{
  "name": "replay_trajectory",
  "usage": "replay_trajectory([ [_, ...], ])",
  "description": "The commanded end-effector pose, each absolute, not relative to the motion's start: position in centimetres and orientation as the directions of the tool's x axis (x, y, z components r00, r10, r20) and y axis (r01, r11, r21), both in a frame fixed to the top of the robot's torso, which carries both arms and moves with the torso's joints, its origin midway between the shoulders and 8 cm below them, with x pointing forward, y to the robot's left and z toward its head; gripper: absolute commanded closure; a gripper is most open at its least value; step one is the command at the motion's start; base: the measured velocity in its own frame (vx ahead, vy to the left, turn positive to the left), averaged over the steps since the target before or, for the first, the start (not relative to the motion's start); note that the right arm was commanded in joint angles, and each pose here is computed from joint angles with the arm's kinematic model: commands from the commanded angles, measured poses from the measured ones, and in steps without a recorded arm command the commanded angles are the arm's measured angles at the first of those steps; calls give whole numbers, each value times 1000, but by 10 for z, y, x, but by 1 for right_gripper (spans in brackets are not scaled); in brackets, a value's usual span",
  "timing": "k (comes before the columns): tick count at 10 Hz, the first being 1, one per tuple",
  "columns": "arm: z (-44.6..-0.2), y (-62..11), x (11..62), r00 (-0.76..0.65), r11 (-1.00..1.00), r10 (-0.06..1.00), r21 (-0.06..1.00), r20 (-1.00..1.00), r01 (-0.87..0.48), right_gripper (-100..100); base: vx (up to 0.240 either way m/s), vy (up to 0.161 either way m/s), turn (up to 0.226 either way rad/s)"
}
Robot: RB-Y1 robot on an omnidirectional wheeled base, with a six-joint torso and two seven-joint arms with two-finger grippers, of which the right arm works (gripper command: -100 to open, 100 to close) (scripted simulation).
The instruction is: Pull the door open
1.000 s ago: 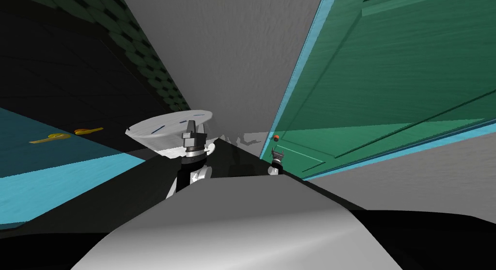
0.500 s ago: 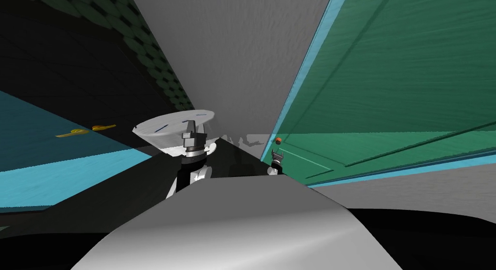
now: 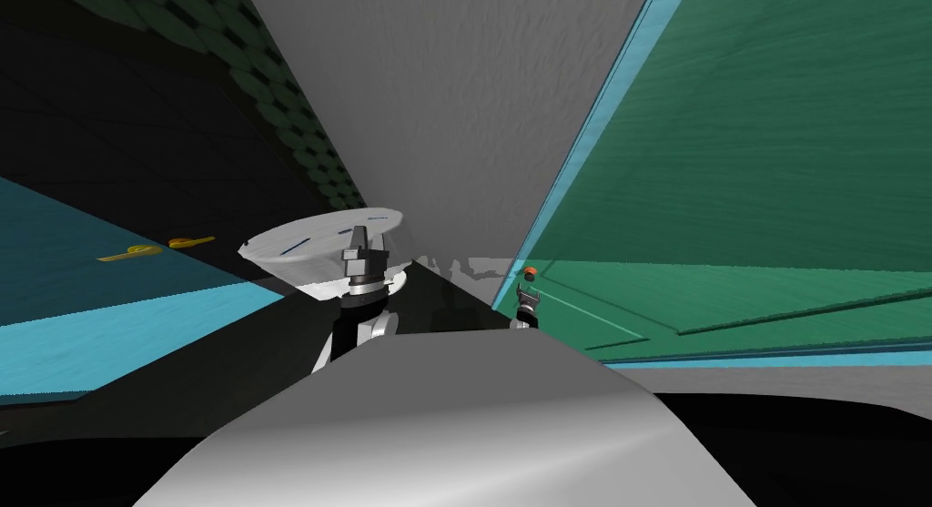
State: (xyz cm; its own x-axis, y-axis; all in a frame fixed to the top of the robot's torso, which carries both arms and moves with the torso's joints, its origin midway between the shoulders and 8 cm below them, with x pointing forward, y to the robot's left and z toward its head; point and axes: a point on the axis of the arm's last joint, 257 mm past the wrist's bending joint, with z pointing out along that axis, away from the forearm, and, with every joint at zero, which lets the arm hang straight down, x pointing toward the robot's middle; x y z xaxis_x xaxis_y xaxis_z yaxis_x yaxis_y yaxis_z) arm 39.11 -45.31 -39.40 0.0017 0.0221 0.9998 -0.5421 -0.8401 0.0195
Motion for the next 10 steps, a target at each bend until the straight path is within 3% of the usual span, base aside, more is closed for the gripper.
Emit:
replay_trajectory([
  [1,-392,-458,387,0,-839,20,17,1000,-544,-100,90,8,3],
  [10,-392,-534,333,3,-822,20,18,1000,-570,-100,126,-7,35],
])
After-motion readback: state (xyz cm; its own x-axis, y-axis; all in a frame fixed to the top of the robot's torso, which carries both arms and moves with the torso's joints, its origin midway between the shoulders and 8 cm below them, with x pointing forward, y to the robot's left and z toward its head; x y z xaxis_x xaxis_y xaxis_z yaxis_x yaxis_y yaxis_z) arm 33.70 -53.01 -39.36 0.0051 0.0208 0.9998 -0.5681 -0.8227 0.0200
